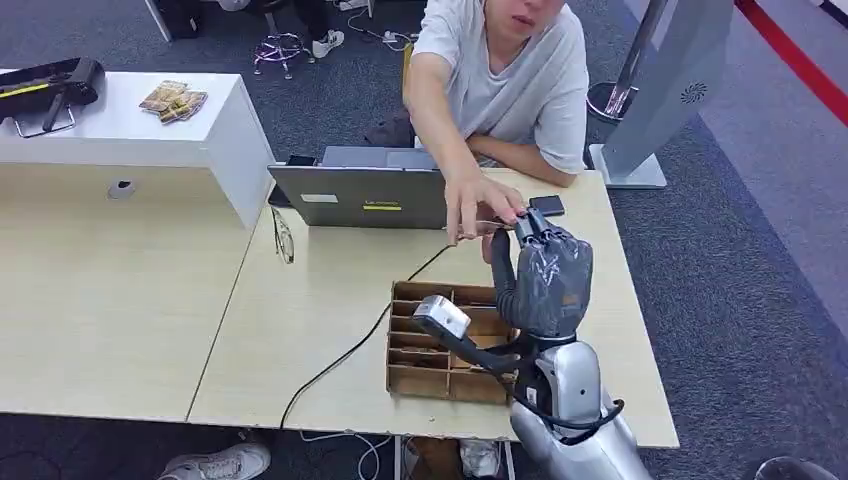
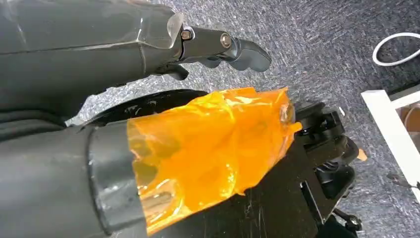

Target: Pass the card to the sensor for recognition and then transmit it.

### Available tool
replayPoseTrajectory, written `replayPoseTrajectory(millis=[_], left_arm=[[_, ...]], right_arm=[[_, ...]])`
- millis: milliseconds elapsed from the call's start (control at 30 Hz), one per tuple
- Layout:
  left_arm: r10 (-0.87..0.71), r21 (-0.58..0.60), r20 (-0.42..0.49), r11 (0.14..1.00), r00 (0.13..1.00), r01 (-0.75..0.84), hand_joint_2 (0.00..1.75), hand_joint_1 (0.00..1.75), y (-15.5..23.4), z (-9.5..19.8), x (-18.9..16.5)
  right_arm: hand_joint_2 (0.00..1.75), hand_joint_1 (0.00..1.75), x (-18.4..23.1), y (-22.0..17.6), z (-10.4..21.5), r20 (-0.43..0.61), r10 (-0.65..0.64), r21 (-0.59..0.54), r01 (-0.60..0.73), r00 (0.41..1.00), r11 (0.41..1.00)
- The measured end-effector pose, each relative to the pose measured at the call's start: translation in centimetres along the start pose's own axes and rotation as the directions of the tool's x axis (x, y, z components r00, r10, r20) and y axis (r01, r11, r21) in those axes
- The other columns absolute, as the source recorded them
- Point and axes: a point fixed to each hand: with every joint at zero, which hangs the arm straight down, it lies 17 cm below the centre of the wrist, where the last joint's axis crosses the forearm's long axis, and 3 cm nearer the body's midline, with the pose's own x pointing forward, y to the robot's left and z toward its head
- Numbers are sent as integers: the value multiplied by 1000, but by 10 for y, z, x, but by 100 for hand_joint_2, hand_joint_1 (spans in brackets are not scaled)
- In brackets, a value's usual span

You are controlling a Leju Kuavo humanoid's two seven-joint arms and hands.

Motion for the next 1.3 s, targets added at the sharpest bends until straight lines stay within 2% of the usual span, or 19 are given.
replayPoseTrajectory(millis=[100,133,167,200,233,533,567,1200,1300], left_arm=[[0,2,2,1000,1000,0,0,0,1,-1,3],[1,1,2,1000,1000,-1,0,0,0,0,4],[1,0,-1,1000,1000,-1,0,0,0,0,4],[2,0,-2,1000,1000,-2,0,0,-1,0,5],[1,-1,-2,1000,1000,-1,0,0,-1,0,5],[1,-2,-2,1000,1000,-1,0,0,-2,0,6],[1,-2,-2,1000,1000,-1,0,0,-2,0,6],[25,4,-11,1000,1000,-25,0,0,-1,0,3],[39,12,-7,999,999,-39,0,0,0,0,2]], right_arm=[[175,175,7,6,-4,14,-4,17,4,1000,1000],[175,154,7,8,-5,13,-5,22,5,1000,1000],[175,28,9,10,-7,13,-6,25,5,1000,1000],[175,28,11,11,-8,18,-5,29,5,1000,1000],[175,0,12,13,-9,22,-5,35,4,1000,999],[175,0,19,23,-8,28,-10,60,8,1000,998],[0,0,19,23,-8,26,-9,62,7,1000,998],[0,0,34,9,-9,51,-24,20,23,998,1000],[0,0,43,-11,-2,63,-57,-44,60,996,997]])
